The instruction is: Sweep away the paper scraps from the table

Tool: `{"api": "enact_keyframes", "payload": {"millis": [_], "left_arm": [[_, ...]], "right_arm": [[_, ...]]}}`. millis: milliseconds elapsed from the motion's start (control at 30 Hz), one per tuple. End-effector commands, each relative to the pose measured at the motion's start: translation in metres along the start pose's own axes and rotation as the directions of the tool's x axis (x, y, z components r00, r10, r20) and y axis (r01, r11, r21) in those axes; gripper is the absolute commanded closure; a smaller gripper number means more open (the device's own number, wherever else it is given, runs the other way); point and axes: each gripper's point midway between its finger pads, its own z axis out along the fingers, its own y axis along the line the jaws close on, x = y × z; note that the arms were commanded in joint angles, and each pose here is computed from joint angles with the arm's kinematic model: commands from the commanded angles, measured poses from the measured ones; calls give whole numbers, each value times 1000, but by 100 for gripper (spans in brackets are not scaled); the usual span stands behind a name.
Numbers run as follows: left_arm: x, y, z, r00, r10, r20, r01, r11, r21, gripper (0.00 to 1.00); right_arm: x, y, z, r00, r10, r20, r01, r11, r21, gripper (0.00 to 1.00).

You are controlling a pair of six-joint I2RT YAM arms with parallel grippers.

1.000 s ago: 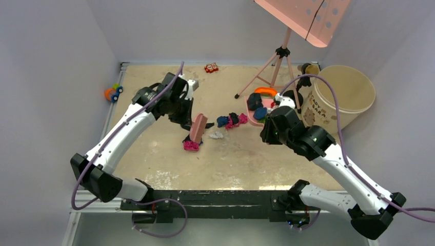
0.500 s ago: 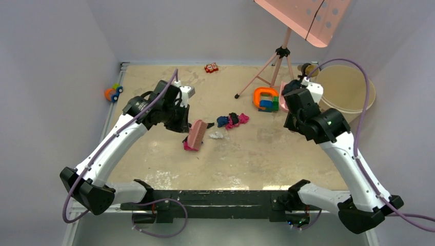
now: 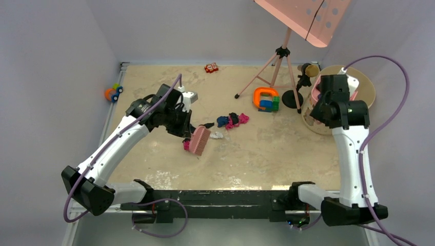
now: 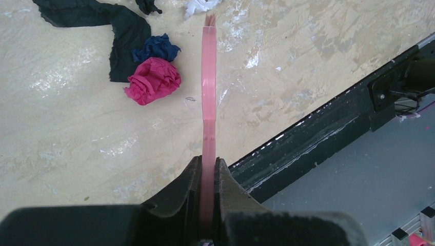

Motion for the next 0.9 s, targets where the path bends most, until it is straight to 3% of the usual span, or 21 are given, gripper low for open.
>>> {"api": "enact_keyframes", "payload": {"millis": [0, 167, 400, 667, 867], "left_arm": [[-5, -9, 3, 999, 39, 32, -41, 998, 54, 100], [1, -5, 10, 999, 29, 13, -30, 999, 44, 100], [2, -1, 14, 1000, 27, 8, -28, 999, 27, 100], [-2, 0, 13, 999, 22, 44, -23, 999, 23, 100], [-2, -5, 14, 998, 23, 53, -26, 998, 50, 100]], "right_arm": [[-44, 14, 6, 996, 73, 56, -65, 989, -133, 100], [-79, 36, 11, 978, 198, 73, -164, 931, -327, 100], [-113, 43, 16, 940, 336, 53, -268, 829, -491, 100], [-126, 46, 7, 839, 544, -5, -408, 623, -667, 100], [-114, 54, 17, 751, 644, -141, -508, 429, -747, 100]]}}
